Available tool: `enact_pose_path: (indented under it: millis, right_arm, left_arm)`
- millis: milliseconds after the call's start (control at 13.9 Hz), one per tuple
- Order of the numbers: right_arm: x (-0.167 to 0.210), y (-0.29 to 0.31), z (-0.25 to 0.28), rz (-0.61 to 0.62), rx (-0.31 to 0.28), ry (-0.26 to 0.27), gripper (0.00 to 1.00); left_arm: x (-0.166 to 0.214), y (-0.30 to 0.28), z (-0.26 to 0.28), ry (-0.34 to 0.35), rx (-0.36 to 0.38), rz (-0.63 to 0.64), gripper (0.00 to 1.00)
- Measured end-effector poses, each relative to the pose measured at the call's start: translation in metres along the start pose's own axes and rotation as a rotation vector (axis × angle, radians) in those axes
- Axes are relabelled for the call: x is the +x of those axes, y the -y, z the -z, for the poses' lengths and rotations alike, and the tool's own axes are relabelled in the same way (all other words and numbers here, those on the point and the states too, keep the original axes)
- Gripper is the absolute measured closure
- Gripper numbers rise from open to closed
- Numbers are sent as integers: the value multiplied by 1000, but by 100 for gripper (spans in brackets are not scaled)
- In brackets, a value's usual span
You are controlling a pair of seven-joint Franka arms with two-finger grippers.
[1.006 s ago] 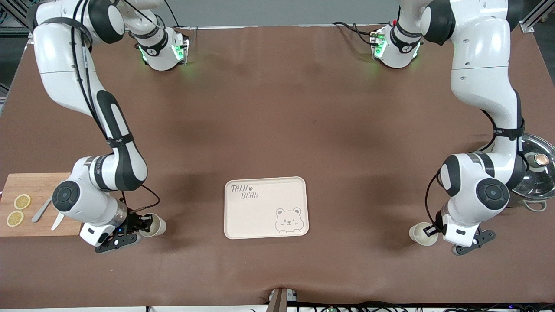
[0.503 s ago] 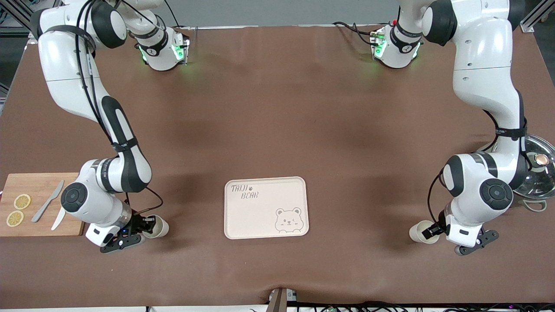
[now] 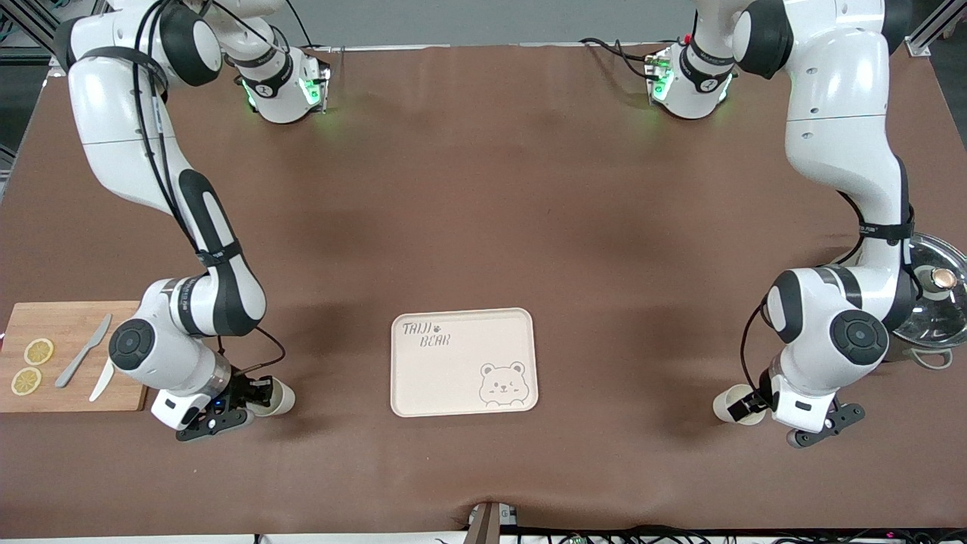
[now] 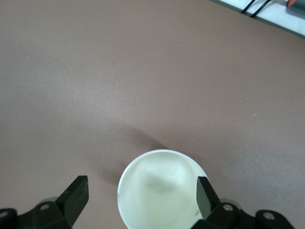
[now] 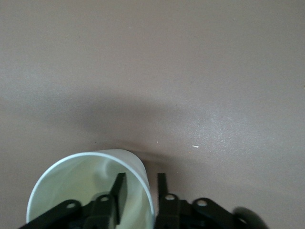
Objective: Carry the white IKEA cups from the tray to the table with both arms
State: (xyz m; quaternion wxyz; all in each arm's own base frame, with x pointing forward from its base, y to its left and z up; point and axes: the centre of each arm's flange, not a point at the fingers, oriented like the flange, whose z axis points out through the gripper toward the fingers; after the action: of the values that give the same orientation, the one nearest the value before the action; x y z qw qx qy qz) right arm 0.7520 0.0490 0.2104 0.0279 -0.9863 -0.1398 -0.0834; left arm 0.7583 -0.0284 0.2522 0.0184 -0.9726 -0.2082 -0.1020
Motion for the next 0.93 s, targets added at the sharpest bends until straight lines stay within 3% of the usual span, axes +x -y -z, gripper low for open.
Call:
enact_pose_path:
  millis: [431, 646, 934]
  right_arm:
    - [3, -1, 4, -1, -1, -11, 1]
    - [7, -1, 12, 0, -1, -15, 0]
    - [12, 1, 38, 4, 16, 40, 0]
  left_arm:
    - [18, 4, 52, -57, -34, -25, 0]
    - [21, 6, 94, -40, -39, -46, 0]
    - [18, 16, 153, 28, -30, -140, 0]
